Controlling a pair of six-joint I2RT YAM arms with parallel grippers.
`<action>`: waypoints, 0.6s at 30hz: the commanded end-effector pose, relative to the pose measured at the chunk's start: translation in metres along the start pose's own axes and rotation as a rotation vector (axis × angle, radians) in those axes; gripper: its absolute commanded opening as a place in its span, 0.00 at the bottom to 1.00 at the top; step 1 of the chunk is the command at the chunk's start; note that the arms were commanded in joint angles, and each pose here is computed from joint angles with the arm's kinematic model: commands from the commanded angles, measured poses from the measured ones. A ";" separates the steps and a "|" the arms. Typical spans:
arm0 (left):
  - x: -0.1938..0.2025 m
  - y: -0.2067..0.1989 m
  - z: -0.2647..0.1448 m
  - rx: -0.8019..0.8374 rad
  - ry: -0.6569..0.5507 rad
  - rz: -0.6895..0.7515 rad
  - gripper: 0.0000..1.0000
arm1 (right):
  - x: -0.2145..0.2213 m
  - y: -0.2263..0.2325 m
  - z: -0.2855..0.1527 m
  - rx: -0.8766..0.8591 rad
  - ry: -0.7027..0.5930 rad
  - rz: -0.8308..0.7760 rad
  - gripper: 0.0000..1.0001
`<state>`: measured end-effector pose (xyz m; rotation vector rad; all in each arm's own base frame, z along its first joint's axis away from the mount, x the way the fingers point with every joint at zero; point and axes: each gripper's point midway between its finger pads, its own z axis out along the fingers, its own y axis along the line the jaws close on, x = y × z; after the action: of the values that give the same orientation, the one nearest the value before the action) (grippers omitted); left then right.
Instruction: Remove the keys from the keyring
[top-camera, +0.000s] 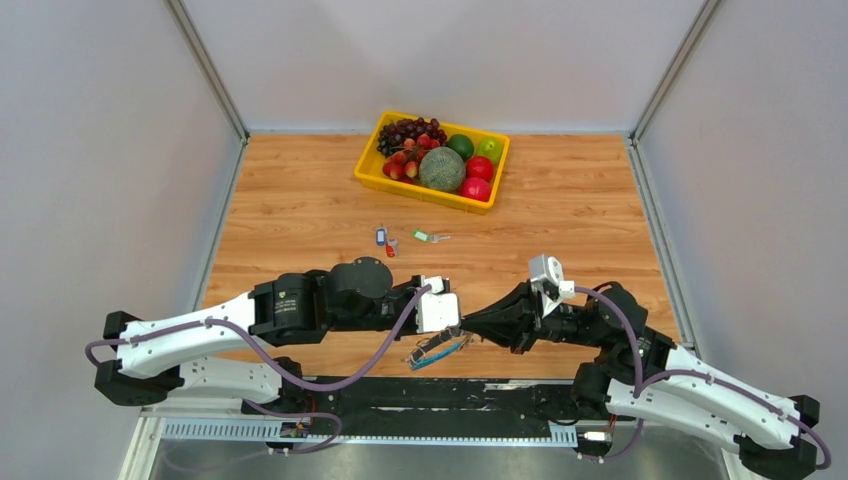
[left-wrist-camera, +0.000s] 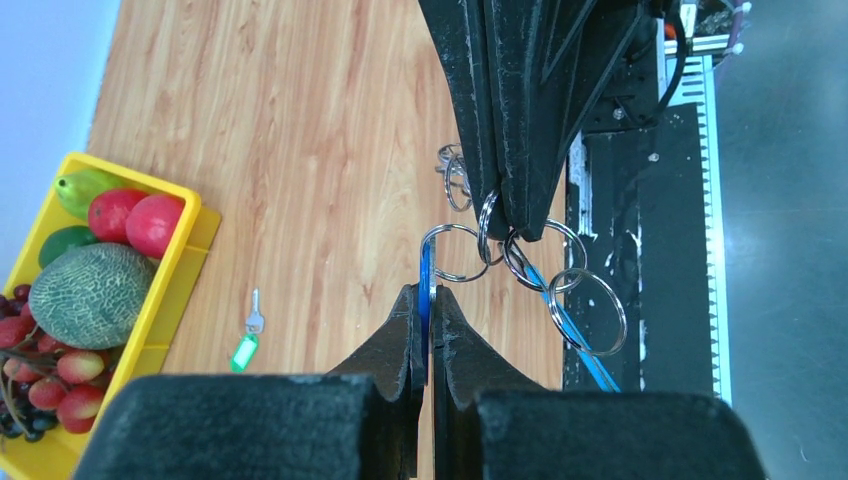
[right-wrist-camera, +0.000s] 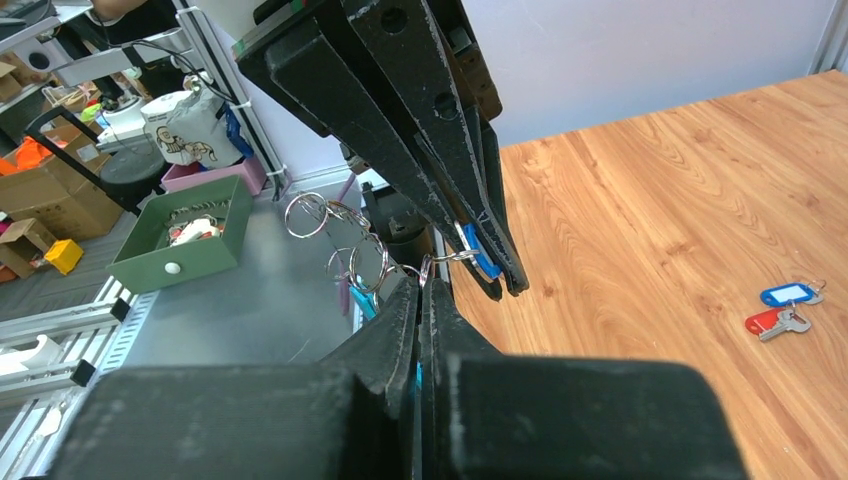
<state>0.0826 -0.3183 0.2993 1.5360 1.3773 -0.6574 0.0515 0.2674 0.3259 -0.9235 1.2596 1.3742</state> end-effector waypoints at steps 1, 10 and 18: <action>-0.012 0.022 -0.002 -0.097 -0.027 0.028 0.00 | -0.022 0.023 0.002 -0.105 -0.044 0.009 0.00; -0.025 0.032 -0.007 -0.133 -0.056 0.059 0.00 | -0.005 0.015 0.009 -0.076 0.012 0.067 0.00; -0.032 0.040 -0.011 -0.170 -0.076 0.087 0.00 | 0.011 0.009 0.012 -0.052 0.056 0.118 0.00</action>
<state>0.0932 -0.3108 0.2908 1.5729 1.3763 -0.5502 0.0571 0.2789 0.3154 -0.9069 1.3401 1.3976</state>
